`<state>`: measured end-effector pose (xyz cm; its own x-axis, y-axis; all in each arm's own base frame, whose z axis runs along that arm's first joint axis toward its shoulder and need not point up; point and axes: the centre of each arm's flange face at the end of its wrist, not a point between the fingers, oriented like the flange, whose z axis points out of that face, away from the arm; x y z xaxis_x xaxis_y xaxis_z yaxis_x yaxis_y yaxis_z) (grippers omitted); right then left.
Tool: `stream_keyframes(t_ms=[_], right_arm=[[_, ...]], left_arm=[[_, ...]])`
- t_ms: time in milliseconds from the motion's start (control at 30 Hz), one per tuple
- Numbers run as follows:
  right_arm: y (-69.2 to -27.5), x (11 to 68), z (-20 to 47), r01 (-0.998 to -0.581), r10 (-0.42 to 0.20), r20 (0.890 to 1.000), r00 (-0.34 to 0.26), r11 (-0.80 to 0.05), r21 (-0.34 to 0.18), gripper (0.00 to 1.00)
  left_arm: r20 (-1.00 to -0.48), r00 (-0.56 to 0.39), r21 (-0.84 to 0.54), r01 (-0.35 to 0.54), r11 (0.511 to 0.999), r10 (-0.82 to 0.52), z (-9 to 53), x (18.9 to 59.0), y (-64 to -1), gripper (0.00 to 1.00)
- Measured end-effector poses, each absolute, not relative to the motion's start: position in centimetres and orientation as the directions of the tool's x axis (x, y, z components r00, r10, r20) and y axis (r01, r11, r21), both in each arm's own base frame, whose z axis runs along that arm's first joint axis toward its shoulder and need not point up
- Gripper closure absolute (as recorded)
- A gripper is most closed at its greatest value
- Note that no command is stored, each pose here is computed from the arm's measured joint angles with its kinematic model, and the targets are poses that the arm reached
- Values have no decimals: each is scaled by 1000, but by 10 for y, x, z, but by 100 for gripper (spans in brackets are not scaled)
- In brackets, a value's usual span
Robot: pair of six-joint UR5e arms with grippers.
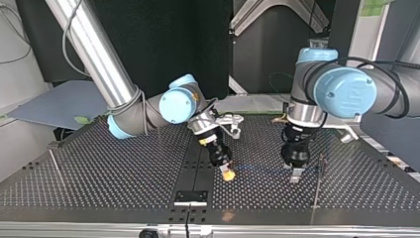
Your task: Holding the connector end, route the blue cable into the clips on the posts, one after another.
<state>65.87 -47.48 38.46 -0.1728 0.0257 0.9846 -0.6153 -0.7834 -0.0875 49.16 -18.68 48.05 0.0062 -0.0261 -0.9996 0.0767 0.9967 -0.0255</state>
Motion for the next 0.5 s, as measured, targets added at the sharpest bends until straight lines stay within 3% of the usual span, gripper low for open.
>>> stream_keyframes(t_ms=[500], right_arm=[[-474,659,385,-614,25,985,-170,-784,-86,100]], left_arm=[[-1000,-29,-9,29,1000,-8,465,528,-200,0]])
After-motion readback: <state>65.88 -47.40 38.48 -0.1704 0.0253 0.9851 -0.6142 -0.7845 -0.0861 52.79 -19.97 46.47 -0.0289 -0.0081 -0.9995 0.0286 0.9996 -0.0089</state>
